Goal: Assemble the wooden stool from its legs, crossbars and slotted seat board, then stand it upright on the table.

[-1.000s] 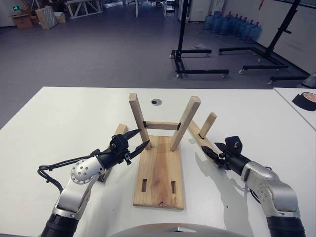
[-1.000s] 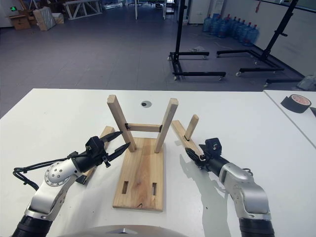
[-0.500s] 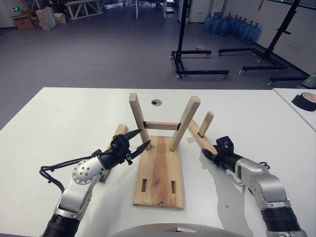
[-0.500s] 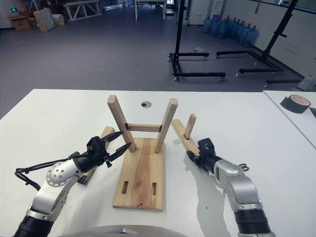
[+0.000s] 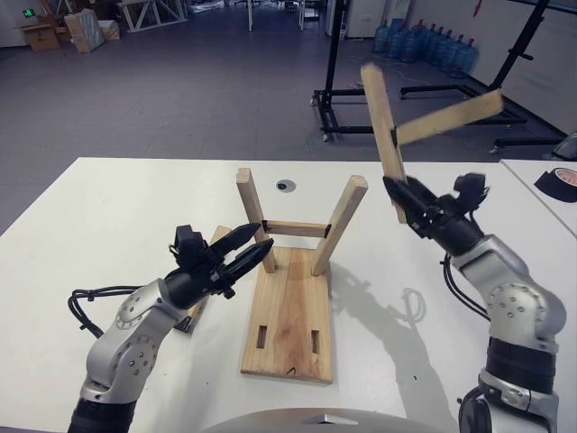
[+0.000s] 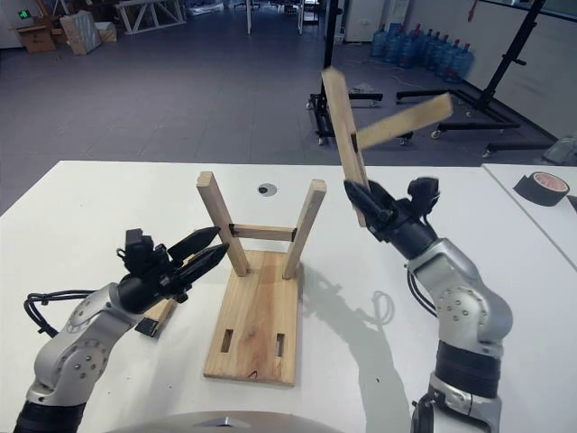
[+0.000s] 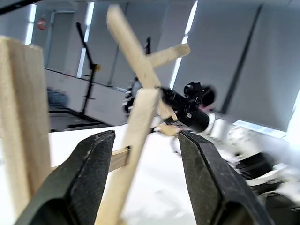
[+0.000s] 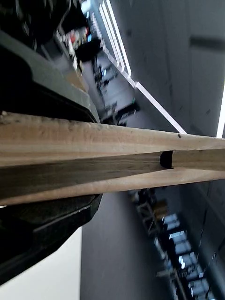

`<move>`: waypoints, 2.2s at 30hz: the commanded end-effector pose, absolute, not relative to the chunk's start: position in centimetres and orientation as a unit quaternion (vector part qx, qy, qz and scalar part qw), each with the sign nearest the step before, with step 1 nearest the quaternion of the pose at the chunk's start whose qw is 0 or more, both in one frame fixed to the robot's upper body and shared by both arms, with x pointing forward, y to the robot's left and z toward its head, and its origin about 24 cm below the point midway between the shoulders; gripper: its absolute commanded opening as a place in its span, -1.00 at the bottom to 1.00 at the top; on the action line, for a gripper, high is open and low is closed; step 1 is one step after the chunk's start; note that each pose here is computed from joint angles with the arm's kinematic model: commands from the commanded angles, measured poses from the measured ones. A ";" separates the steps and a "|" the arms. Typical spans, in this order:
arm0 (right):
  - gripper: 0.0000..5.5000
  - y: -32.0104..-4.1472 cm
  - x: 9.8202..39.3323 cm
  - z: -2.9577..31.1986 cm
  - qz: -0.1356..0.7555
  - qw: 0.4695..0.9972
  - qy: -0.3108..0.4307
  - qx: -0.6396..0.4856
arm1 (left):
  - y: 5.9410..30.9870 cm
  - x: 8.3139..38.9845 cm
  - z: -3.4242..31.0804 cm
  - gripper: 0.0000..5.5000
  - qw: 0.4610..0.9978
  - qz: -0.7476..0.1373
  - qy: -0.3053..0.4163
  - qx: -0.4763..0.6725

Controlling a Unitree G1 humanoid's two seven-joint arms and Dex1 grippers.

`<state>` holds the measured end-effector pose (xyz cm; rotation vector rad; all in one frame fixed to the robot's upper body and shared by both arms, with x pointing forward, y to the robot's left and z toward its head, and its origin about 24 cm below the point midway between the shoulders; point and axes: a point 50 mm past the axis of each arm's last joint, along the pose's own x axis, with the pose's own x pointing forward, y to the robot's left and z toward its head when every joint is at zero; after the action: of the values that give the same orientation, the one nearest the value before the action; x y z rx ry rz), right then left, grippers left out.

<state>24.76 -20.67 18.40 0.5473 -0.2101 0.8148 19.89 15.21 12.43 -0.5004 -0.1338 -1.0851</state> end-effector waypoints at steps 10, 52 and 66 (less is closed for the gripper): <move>-0.26 -14.2 18.0 17.4 0.649 0.727 0.027 0.224 | 14.5 17.8 16.8 0.17 0.697 -0.606 -0.061 -0.378; 0.05 -14.4 19.4 12.9 0.595 0.766 0.107 0.218 | 17.0 20.1 17.4 -0.26 0.764 -0.543 -0.129 -0.324; 0.31 -20.8 21.0 13.3 0.457 0.863 0.073 0.203 | 19.8 19.4 16.9 -0.26 0.764 -0.639 0.021 -0.085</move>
<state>21.30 -21.27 14.03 0.4256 0.1385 0.9762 19.28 19.56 16.88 -0.2301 -0.0019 -1.3612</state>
